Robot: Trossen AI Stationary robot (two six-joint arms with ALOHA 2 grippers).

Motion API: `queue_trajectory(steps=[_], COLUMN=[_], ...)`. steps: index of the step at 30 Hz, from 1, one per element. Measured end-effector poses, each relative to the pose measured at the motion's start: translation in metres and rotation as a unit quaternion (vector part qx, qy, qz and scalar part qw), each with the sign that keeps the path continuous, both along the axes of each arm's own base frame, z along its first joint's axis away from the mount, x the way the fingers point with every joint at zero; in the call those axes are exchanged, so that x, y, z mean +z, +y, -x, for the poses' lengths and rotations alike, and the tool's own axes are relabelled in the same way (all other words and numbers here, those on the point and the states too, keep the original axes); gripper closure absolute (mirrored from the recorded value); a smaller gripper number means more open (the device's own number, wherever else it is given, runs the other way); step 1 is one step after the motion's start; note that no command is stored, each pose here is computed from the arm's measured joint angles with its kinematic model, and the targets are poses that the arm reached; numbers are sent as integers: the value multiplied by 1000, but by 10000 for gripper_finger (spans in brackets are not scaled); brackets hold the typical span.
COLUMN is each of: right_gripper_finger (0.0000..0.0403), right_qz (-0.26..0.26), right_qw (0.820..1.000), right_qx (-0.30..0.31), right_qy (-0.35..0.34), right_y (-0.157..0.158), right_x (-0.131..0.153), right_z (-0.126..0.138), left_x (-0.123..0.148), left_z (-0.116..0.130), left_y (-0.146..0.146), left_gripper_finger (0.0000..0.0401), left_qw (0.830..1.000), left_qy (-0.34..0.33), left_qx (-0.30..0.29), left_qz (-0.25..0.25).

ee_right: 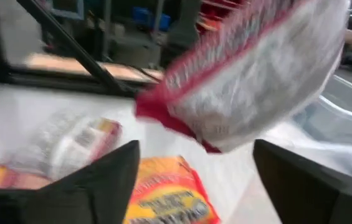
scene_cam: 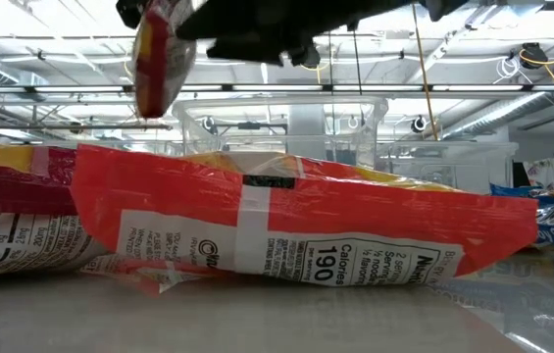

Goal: Sort Maruchan noodles
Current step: Put the left red noodle pack into the top right transparent bin

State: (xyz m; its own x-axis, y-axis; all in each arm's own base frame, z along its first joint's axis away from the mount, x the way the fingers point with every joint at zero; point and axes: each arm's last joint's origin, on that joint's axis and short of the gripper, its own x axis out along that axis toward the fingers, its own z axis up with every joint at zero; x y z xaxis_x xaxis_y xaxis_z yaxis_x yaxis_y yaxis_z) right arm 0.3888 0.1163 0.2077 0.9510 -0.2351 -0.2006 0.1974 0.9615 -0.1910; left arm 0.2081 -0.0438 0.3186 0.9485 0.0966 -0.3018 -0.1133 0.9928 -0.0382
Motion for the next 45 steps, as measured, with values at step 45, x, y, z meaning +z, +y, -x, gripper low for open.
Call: queue_trajectory(steps=[45], right_gripper_finger=[175], right_qz=[293], right_qw=[934], right_qx=[-205], right_qy=[21], right_y=[34], right_x=[38], right_z=[28], left_x=[-3], left_z=[-43], left_y=[-26], left_gripper_finger=[396], left_qw=[994], left_qy=[-104], left_qx=[-19], left_qz=[-21])
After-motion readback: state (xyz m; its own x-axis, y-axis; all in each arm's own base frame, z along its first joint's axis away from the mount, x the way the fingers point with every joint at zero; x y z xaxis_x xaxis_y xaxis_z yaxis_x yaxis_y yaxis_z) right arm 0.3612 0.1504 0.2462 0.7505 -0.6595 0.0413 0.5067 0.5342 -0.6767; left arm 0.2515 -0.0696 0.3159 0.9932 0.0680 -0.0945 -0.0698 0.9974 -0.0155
